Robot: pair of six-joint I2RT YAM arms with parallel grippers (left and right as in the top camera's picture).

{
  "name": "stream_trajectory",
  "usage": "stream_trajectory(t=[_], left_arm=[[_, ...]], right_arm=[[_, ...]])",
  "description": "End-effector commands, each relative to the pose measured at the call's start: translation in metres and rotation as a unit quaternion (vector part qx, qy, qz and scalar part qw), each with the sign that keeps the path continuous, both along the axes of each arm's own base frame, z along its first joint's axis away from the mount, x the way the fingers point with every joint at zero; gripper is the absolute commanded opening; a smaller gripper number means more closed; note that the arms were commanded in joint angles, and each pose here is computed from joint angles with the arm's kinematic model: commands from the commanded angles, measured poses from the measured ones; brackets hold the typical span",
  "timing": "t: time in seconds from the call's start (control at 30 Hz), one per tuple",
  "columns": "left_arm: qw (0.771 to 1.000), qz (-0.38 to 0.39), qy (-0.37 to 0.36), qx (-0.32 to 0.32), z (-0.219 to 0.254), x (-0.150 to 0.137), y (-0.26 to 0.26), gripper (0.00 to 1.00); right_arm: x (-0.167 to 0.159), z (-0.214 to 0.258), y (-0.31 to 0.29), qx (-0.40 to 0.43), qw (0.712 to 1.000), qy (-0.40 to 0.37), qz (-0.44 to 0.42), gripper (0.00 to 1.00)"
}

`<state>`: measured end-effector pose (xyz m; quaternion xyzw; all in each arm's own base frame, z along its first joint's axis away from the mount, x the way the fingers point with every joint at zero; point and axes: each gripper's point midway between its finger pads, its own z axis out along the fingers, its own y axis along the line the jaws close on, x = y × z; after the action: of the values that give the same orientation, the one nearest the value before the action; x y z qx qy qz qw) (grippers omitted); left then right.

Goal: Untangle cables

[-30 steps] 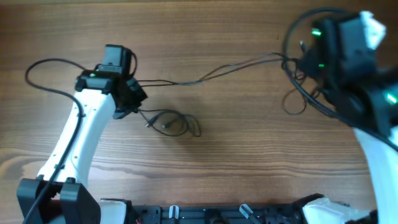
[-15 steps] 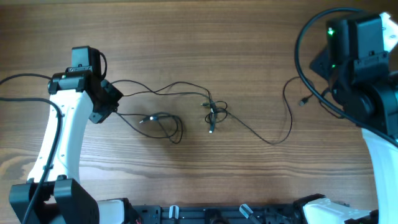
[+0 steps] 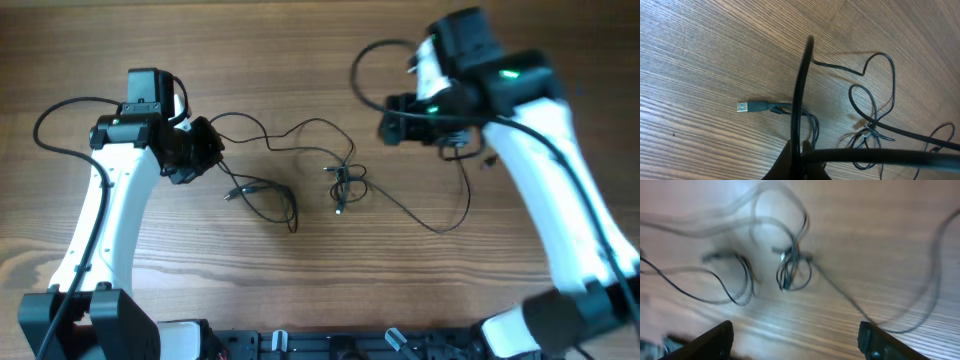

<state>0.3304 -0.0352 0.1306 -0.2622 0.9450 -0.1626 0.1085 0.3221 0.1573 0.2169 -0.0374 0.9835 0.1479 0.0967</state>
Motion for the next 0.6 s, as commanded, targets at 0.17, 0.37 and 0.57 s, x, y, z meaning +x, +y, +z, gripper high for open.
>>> stream_trajectory(t=[0.17,0.37,0.57], left_arm=[[1.0,0.015,0.013,0.009,-0.005,-0.003,0.004,0.04],[1.0,0.015,0.013,0.009,-0.005,-0.004,0.004,0.06],[1.0,0.015,0.013,0.009,-0.005,-0.003,0.004,0.06]], right_arm=[[-0.017,-0.127,0.05,-0.003,0.988,0.125,0.09,0.85],[-0.035,-0.168,0.066,-0.029,0.978,0.179,0.103,0.91],[-0.053,-0.184,0.066,-0.047,0.973,0.209,0.085,0.82]])
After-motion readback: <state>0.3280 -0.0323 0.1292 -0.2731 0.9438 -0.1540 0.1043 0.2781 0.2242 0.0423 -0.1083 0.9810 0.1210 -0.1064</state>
